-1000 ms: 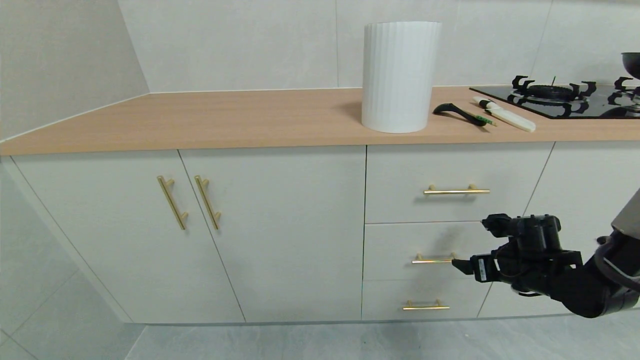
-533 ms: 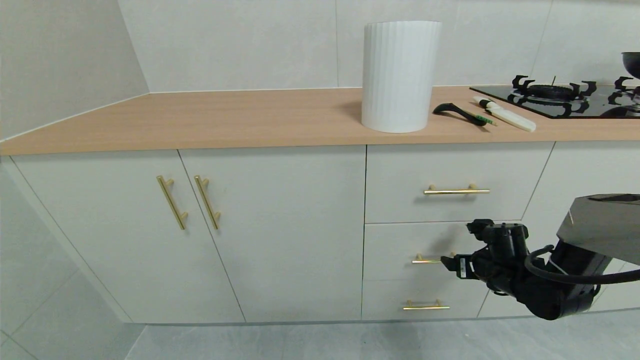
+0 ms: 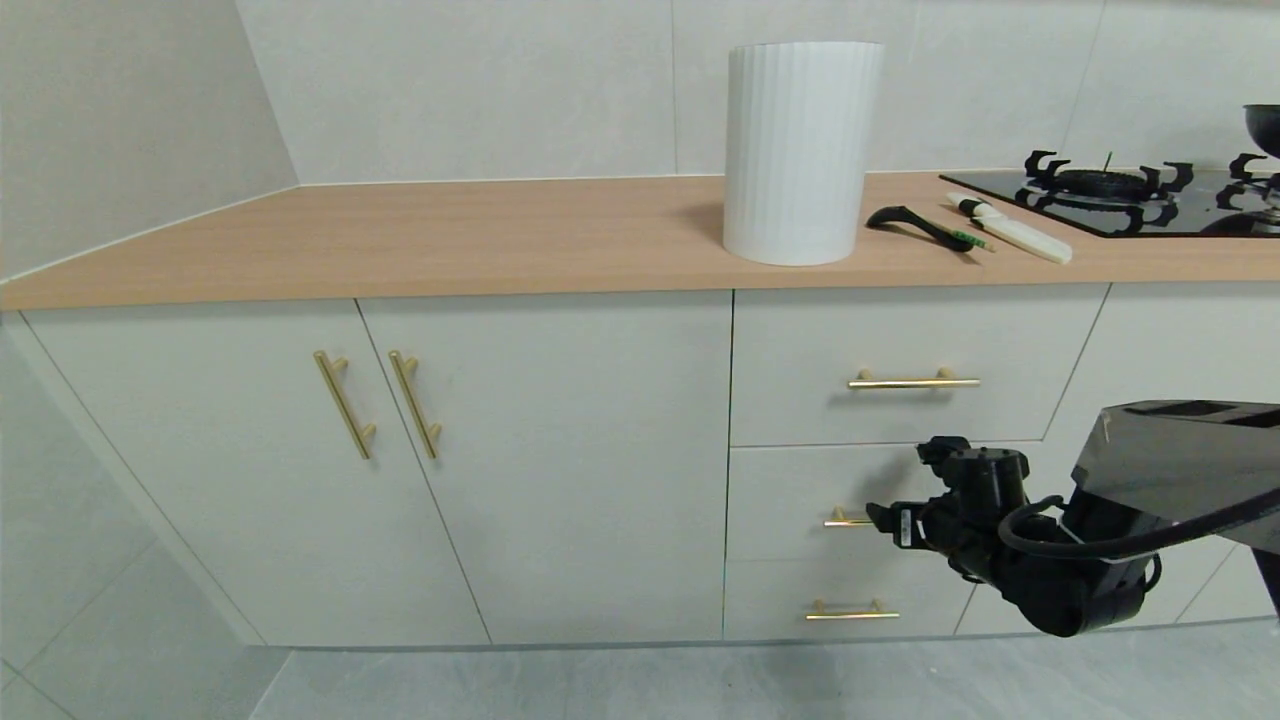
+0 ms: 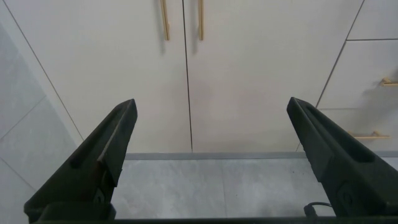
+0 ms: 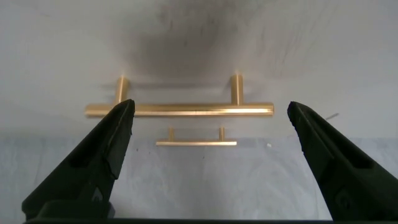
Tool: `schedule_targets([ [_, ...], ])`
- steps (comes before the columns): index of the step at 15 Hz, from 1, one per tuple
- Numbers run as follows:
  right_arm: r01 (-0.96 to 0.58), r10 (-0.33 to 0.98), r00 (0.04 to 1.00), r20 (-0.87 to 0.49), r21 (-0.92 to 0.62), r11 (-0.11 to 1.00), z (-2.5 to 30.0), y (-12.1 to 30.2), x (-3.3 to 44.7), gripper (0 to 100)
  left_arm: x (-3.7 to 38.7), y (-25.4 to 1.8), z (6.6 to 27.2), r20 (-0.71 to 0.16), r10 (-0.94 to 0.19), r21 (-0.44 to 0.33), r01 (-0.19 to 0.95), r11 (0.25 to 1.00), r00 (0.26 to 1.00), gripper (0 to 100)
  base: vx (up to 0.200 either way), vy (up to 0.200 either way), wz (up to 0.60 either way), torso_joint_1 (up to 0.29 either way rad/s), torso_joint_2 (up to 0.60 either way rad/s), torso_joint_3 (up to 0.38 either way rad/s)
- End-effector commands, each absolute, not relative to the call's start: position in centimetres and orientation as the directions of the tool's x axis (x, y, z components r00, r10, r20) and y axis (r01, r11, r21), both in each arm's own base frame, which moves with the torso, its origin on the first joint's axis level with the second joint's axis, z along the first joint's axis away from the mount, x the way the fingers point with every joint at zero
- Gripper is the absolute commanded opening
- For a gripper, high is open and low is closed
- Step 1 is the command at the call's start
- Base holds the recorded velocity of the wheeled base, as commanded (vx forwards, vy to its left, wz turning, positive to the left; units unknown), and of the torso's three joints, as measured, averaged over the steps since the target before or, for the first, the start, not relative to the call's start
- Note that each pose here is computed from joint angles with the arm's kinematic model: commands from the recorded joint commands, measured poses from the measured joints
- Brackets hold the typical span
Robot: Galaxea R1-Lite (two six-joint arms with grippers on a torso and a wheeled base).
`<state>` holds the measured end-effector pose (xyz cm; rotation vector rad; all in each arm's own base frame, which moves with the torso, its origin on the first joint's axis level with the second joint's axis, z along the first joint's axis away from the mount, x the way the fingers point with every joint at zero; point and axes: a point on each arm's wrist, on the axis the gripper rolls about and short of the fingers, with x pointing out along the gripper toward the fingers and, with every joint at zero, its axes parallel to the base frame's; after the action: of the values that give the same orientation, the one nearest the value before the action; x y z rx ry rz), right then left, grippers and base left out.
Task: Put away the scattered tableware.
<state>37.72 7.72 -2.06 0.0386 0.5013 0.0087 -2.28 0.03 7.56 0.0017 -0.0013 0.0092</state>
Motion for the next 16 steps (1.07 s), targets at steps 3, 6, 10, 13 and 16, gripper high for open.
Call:
schedule_targets([
  [3, -0.004, -0.002, 0.861, -0.509, -0.011, 1.000, -4.7, 7.7, 37.9, 100, -2.3, 0.0, 7.6, 0.000, 0.009, 0.002, -0.009, 1.000, 1.000, 100, 0.000, 0.000, 0.00, 0.000, 0.00, 0.000],
  [6, -0.002, -0.004, 0.858, -0.513, -0.011, 1.000, -5.1, 7.7, 37.9, 100, -2.3, 0.0, 7.6, 0.000, 0.009, 0.002, -0.009, 1.000, 1.000, 100, 0.000, 0.000, 0.00, 0.000, 0.00, 0.000],
  [10, 0.001, -0.001, 0.887, -0.462, 0.001, 1.000, -4.6, 7.6, 38.3, 100, -2.3, 0.0, 7.6, 0.000, 0.009, 0.002, -0.009, 1.000, 1.000, 100, 0.000, 0.000, 0.00, 0.000, 0.00, 0.000],
  [13, 0.002, -0.003, 0.884, -0.467, -0.002, 1.000, -5.5, 7.7, 38.6, 100, -2.3, 0.0, 7.6, 0.000, 0.009, 0.002, -0.009, 1.000, 1.000, 100, 0.000, 0.000, 0.00, 0.000, 0.00, 0.000],
  [16, -0.001, -0.006, 0.876, -0.483, -0.014, 1.000, -5.8, 7.5, 38.2, 100, -2.3, 0.0, 7.6, 0.000, 0.009, 0.002, -0.009, 1.000, 1.000, 100, 0.000, 0.000, 0.00, 0.000, 0.00, 0.000],
])
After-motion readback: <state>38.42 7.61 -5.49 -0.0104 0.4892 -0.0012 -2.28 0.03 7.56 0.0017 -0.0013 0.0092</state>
